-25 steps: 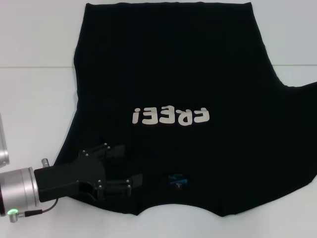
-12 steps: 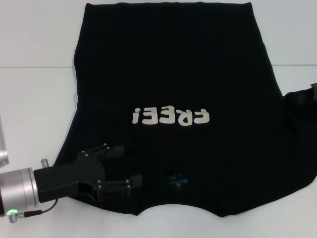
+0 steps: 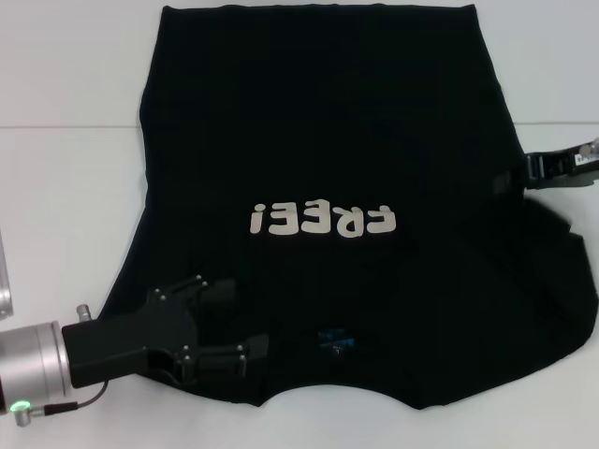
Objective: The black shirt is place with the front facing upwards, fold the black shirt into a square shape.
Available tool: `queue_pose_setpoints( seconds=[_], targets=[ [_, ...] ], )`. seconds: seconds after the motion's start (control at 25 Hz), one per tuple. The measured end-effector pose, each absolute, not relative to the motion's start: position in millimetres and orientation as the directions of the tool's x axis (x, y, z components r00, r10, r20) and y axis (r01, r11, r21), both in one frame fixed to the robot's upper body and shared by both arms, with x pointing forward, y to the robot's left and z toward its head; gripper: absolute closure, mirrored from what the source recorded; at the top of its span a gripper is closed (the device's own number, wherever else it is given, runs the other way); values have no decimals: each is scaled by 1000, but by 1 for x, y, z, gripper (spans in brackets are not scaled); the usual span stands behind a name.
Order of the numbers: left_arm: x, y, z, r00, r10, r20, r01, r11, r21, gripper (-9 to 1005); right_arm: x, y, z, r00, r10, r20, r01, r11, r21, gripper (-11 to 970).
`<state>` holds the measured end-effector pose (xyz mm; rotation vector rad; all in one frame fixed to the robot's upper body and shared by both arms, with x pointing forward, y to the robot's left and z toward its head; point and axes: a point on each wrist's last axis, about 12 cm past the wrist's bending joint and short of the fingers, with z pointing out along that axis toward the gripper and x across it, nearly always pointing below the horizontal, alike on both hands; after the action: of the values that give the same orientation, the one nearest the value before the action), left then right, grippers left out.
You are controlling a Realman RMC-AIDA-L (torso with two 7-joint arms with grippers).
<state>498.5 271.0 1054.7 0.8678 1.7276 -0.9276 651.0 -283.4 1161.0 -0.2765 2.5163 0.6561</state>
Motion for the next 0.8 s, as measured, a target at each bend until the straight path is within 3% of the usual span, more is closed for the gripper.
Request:
queue_pose_setpoints(
  seconds=[0.4, 0.6, 0.8],
  targets=[
    [496, 271, 1053, -298, 135, -945, 864, 459, -207, 61, 644, -291, 1155, -837, -8, -546, -329, 806, 493, 754],
    [497, 272, 1054, -356, 94, -930, 840, 469, -274, 61, 632, -303, 1150, -796, -28, -605, -405, 767, 498, 511],
    [506, 282, 1068, -513, -48, -857, 745, 471, -472, 61, 596, -322, 1126, -661, -65, -748, -572, 688, 447, 307]
  ],
)
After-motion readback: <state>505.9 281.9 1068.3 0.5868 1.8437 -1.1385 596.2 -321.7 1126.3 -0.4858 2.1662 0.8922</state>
